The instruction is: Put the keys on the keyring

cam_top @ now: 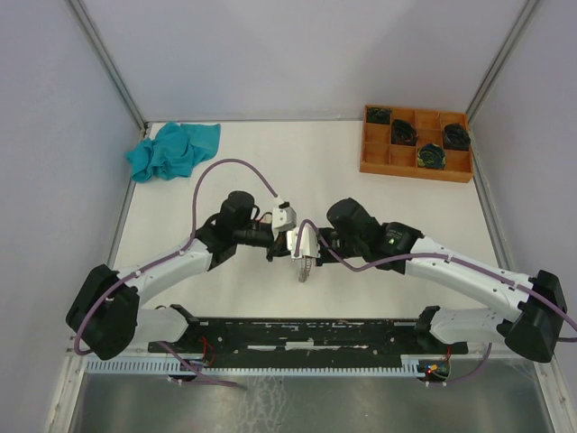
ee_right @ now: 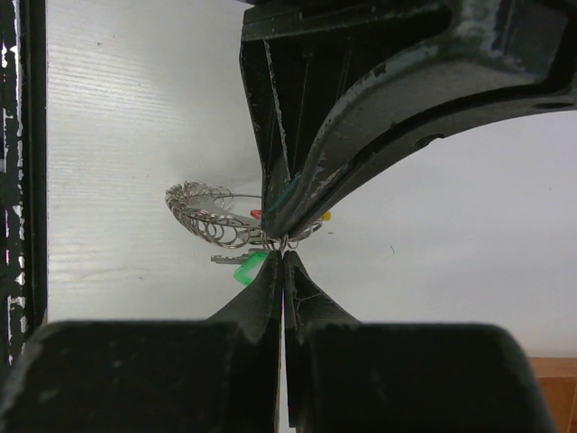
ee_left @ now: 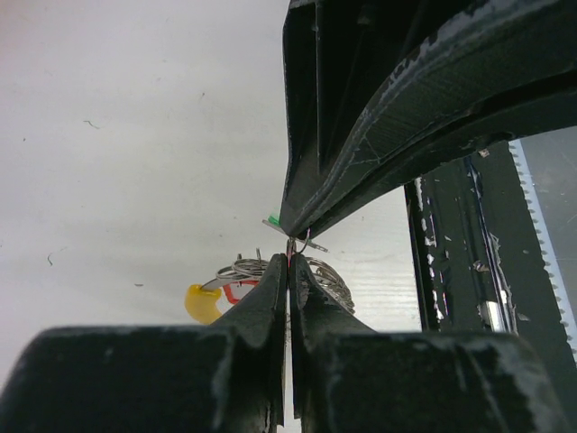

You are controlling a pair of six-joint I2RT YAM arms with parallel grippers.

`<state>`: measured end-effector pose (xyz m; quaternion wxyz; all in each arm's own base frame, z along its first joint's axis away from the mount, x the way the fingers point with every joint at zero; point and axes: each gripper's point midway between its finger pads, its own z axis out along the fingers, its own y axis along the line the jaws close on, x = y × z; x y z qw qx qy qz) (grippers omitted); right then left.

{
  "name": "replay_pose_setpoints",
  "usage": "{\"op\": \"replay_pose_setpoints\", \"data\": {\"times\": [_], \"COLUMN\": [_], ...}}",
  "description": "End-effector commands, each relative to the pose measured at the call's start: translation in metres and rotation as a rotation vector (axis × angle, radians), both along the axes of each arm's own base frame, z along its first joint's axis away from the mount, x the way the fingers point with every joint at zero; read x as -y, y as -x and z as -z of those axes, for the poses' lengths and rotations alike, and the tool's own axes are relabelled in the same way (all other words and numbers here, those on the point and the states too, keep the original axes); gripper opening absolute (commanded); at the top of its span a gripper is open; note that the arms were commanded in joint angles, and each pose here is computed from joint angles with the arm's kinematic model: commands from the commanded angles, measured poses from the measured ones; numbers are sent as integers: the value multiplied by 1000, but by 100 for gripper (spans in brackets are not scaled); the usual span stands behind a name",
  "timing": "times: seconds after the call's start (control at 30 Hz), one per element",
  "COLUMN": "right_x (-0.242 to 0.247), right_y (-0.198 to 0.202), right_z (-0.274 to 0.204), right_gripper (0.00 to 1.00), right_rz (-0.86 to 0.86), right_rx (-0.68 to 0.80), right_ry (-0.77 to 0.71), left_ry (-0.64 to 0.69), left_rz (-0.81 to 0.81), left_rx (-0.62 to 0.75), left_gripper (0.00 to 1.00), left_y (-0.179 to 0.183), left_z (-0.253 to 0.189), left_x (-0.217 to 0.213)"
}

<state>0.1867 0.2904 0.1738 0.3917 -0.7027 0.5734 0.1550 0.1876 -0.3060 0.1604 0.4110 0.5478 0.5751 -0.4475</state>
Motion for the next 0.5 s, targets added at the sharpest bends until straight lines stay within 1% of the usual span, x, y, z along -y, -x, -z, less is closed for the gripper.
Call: {"op": "replay_pose_setpoints", "data": {"times": [0.0, 0.1, 0.3, 0.47], "right_x": [-1, 5, 13, 17], "right_y": [-9, -9, -6, -6], "right_z": [-30, -28, -16, -13], "right_gripper": [1, 1, 1, 1], "right_rz": [33, 52, 79, 95], "right_rx": [69, 72, 50, 44], "right_ry": [-72, -69, -54, -61], "left_ry": [1, 4, 87, 115], "left_rz": [-7, -34, -75, -87], "left_rx": [75, 83, 54, 52], "left_gripper": [3, 3, 3, 3], "left_y": [-10, -13, -18, -20], "left_z": [-14, -18, -37, -45], "left_x": [4, 2, 1, -1]}}
